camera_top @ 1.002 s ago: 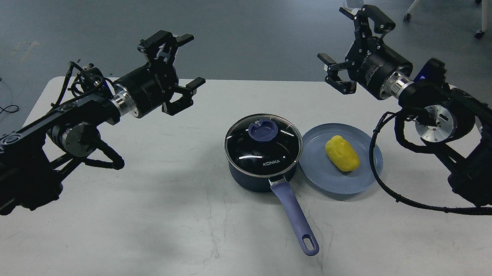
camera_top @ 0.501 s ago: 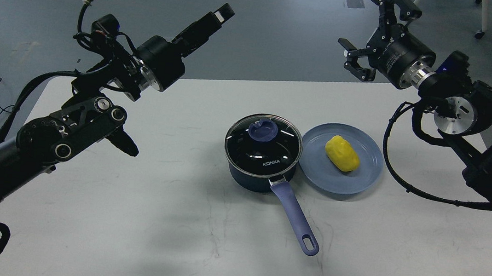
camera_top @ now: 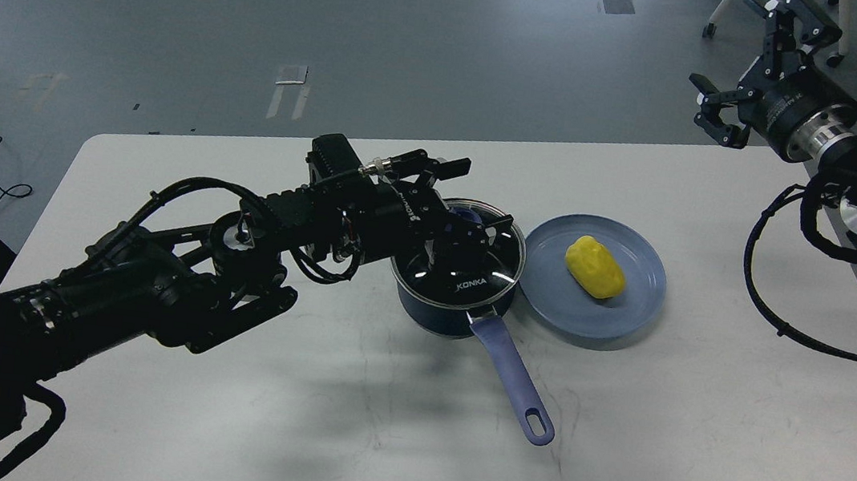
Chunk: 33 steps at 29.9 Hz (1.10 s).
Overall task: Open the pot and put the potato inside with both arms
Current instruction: 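Reach the left gripper to the pot lid and grasp its blue knob, then lift the glass lid off the pot with the left gripper, set it nearer the robot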
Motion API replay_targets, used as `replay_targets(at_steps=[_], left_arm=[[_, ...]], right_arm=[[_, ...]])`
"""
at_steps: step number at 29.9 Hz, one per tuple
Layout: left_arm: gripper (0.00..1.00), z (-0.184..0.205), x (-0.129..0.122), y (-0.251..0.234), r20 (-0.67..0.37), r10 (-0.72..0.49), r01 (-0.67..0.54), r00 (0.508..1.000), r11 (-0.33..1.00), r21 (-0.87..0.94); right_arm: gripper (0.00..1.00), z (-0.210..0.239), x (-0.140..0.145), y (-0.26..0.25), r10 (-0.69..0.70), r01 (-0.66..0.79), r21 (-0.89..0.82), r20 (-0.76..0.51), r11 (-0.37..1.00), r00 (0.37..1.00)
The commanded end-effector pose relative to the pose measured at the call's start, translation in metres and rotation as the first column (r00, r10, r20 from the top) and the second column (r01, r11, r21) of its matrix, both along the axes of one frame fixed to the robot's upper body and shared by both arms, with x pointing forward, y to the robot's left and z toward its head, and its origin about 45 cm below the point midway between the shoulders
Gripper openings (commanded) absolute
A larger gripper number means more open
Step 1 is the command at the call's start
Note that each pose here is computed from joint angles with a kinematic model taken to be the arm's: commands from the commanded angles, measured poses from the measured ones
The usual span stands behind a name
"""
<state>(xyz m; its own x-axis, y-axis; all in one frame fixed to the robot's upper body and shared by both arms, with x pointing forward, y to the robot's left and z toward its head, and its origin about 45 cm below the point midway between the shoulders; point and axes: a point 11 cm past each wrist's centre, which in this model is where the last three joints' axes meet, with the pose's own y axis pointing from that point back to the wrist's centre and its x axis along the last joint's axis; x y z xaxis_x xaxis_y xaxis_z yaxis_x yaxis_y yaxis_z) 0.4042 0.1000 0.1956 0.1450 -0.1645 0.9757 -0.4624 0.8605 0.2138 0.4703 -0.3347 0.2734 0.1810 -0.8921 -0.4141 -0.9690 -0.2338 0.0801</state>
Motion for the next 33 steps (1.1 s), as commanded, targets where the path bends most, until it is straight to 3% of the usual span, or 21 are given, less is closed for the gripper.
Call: replay_targets(at_steps=[1, 29, 31, 33], left_arm=[[1.00, -0.013, 0.003, 0.001, -0.011, 0.021, -0.021, 1.000, 0.999, 0.025], [0.98, -0.044, -0.010, 0.020, -0.071, 0.036, -0.031, 0.997, 0.997, 0.068], [0.89, -0.046, -0.006, 0.025, -0.068, 0.053, -0.048, 0.996, 0.996, 0.080], [0.73, -0.046, -0.005, 0.027, -0.066, 0.059, -0.054, 0.996, 0.995, 0.084]], right_arm=[[1.00, 0.002, -0.001, -0.012, -0.041, 0.042, 0.030, -0.013, 0.999, 0.999], [1.00, 0.002, -0.003, -0.024, -0.065, 0.065, 0.009, -0.021, 0.998, 0.998], [1.00, 0.001, -0.003, -0.024, -0.064, 0.064, 0.008, -0.022, 0.998, 0.998], [1.00, 0.001, -0.003, -0.024, -0.065, 0.065, 0.007, -0.024, 0.998, 0.998]])
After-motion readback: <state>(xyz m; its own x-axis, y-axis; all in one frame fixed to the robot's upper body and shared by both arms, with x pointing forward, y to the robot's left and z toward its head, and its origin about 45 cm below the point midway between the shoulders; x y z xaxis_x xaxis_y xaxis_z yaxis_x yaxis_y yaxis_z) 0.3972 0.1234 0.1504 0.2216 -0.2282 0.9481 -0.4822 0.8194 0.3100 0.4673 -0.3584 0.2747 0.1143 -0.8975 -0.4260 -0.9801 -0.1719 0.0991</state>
